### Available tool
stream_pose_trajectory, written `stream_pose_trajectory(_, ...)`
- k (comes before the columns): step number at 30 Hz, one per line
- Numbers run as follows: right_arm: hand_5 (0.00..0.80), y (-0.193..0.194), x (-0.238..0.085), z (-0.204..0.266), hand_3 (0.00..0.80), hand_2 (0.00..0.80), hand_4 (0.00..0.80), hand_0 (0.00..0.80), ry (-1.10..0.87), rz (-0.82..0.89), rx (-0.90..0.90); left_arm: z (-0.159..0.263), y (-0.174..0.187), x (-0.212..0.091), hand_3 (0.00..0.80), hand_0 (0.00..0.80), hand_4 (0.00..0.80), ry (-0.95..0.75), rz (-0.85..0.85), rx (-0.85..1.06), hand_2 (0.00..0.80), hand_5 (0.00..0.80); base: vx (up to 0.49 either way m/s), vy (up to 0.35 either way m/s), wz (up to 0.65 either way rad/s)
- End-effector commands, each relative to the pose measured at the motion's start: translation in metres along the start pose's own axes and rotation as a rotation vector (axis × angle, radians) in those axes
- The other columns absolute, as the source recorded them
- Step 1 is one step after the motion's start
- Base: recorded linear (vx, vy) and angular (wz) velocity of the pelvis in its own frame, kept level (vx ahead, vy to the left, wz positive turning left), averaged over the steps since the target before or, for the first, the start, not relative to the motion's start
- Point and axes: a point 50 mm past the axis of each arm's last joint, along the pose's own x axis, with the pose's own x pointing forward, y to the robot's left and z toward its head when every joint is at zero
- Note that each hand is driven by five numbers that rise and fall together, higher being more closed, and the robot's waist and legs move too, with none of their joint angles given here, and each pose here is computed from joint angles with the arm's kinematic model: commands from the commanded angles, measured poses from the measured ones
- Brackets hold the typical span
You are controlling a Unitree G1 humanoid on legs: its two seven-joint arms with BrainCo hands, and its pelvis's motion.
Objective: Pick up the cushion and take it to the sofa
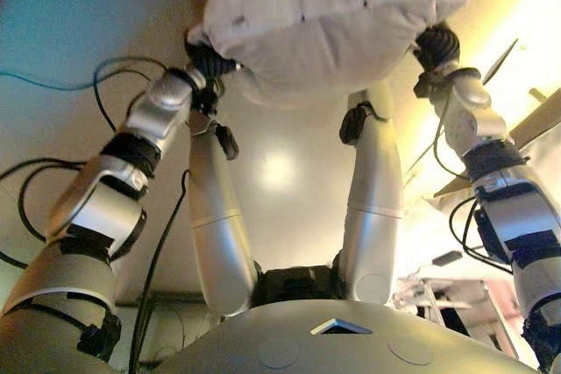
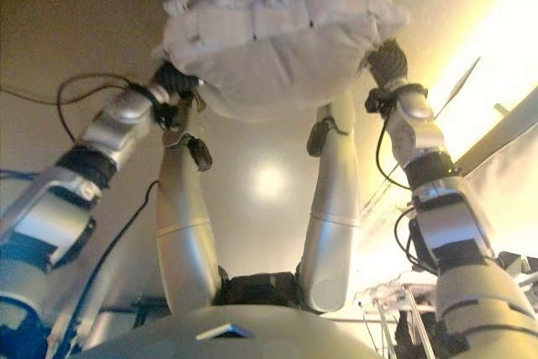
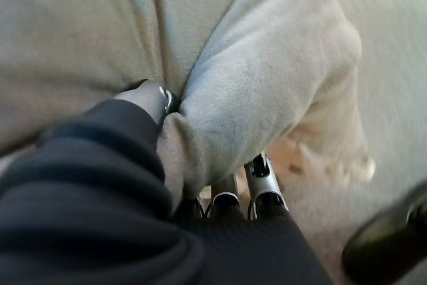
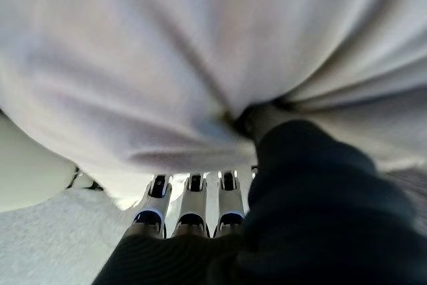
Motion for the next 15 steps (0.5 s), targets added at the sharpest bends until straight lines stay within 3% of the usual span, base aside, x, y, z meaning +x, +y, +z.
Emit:
stream_pose_trajectory(1,0.8,0.018,-0.009,-0.002,0.8,0.8,0.8,0.8,-0.091,0.071,0.031,0.019,-0.072,0.002,0.8,0.8,0.8,-0.267,-0.167,-0.17,0.8,0.8,0.038,-0.064,-0.3)
stream_pose_trajectory(5,0.8,-0.011,-0.032,-0.037,0.8,0.8,0.8,0.8,-0.024,-0.069,0.052,-0.01,-0.072,-0.022,0.8,0.8,0.8,-0.256,-0.1,-0.306,0.8,0.8,0.052,-0.07,-0.16)
stream_pose_trajectory(6,0.8,0.027,-0.048,-0.017,0.8,0.8,0.8,0.8,-0.397,0.24,-0.669,-0.016,-0.073,-0.028,0.8,0.8,0.8,-0.243,-0.123,-0.336,0.8,0.8,0.062,-0.081,-0.13)
stream_pose_trajectory(10,0.8,0.012,-0.074,-0.008,0.8,0.8,0.8,0.8,-0.339,0.236,-0.688,-0.02,-0.062,-0.053,0.8,0.8,0.8,-0.265,-0.138,-0.415,0.8,0.8,0.07,-0.113,-0.11)
stream_pose_trajectory(15,0.8,0.04,-0.104,-0.001,0.8,0.8,0.8,0.8,-0.406,0.287,-0.666,-0.008,-0.06,-0.08,0.8,0.8,0.8,-0.367,-0.024,-0.472,0.8,0.8,0.084,0.002,0.01)
